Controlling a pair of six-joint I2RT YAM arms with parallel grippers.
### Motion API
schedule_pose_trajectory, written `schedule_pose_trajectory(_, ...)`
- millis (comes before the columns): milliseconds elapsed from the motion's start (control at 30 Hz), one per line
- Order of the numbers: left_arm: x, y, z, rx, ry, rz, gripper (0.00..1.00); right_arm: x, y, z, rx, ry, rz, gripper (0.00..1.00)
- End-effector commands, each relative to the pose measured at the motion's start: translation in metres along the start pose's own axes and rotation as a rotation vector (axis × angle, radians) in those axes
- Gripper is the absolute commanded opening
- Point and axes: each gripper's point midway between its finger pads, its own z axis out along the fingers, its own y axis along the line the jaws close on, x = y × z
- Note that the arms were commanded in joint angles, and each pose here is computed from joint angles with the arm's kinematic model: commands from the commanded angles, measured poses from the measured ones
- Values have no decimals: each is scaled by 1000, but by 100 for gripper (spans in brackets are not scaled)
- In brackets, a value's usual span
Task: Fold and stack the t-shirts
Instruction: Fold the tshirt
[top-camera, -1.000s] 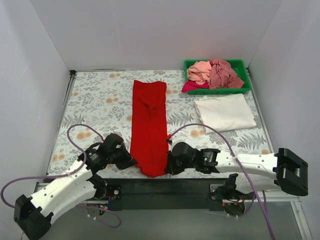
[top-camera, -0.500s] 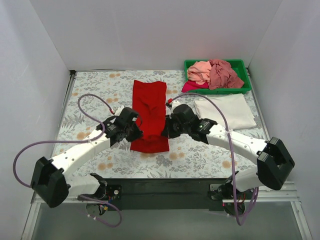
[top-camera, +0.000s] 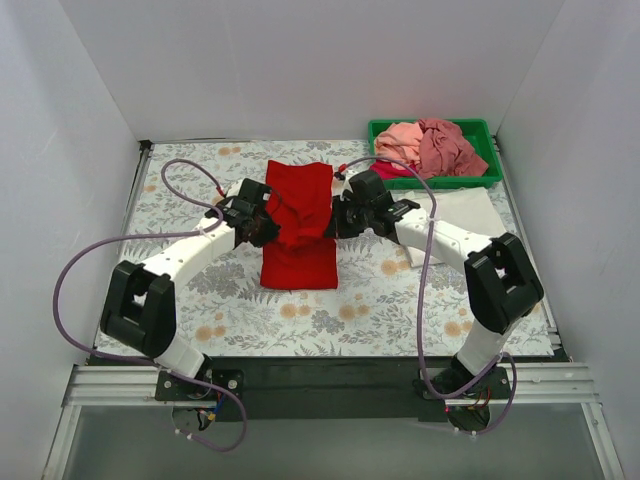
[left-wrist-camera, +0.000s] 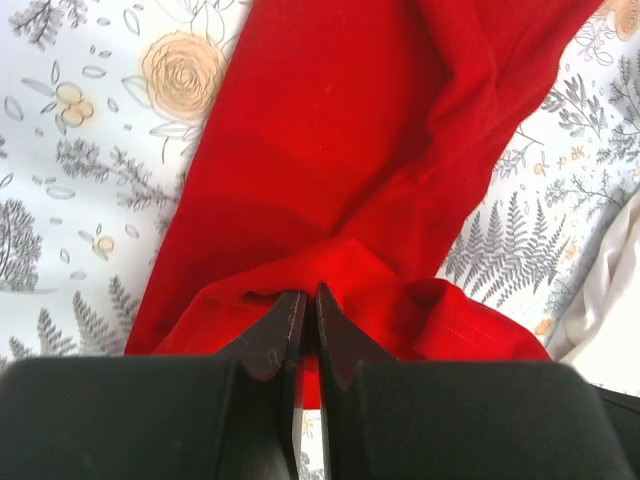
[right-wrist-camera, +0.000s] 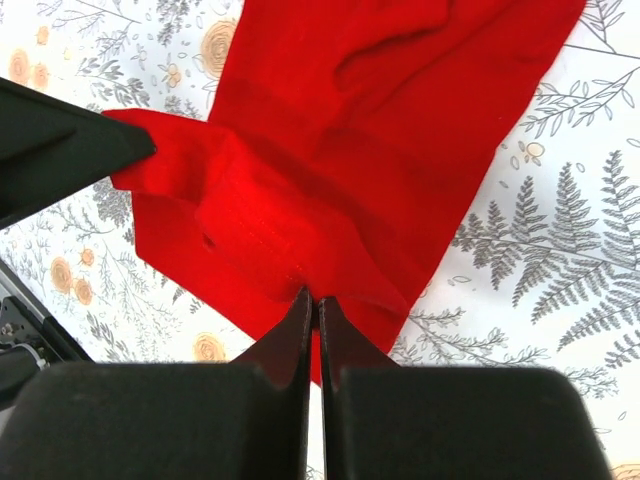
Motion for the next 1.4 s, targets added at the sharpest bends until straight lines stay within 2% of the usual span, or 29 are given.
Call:
schedule_pose_trajectory(0, -16, -21, 2, 73, -17, 25, 0, -26, 6, 2, -58, -39, -25, 1)
schedule_pose_trajectory(433, -40, -8, 46, 15, -15, -18, 1, -38, -16, 32, -76, -7, -15, 1)
schedule_pose_trajectory(567, -43, -11, 57, 26, 6, -20, 9, -40, -29, 42, -77, 7, -3, 1)
schedule_pose_trajectory(667, -48, -12, 64, 25, 4, -15, 22, -48, -37, 47, -87, 6, -4, 3)
schedule_pose_trajectory(700, -49, -12, 66, 24, 7, -17, 28, -52, -42, 47, -90, 2, -8, 9)
schedule_pose_trajectory(733, -56, -16, 65, 38, -1, -19, 52, -53, -39, 47, -120, 12, -8, 17)
schedule_pose_trajectory(767, -58, -18, 64, 45, 3, -20, 64, -54, -39, 48, -134, 17, -7, 25)
schedule_pose_trajectory(800, -63, -19, 60, 52, 0, -27, 73, -58, -38, 46, -143, 14, -5, 44)
schedule_pose_trajectory(833, -68, -23, 50, 71, -11, -29, 80, -58, -36, 44, -153, 18, -20, 50)
schedule_pose_trajectory(867, -67, -22, 45, 76, -12, -29, 88, -57, -34, 41, -158, 23, -23, 62)
schedule_pose_trajectory(900, -67, -24, 35, 99, -13, -33, 89, -57, -31, 33, -163, 19, -26, 98)
schedule_pose_trajectory(1000, -62, -15, 3, 135, -41, -54, 90, -53, -16, 12, -173, 0, -58, 98)
schedule_pose_trajectory(1033, -66, -16, -20, 173, -78, -59, 90, -40, -19, 10, -152, 15, -67, 98)
schedule_pose_trajectory(1200, -25, 33, -52, 173, -73, -92, 91, -3, 32, -4, -196, 44, -184, 98)
schedule_pose_trajectory(1367, 20, 61, -61, 210, 10, -137, 93, 32, 49, 3, -159, 92, -171, 98)
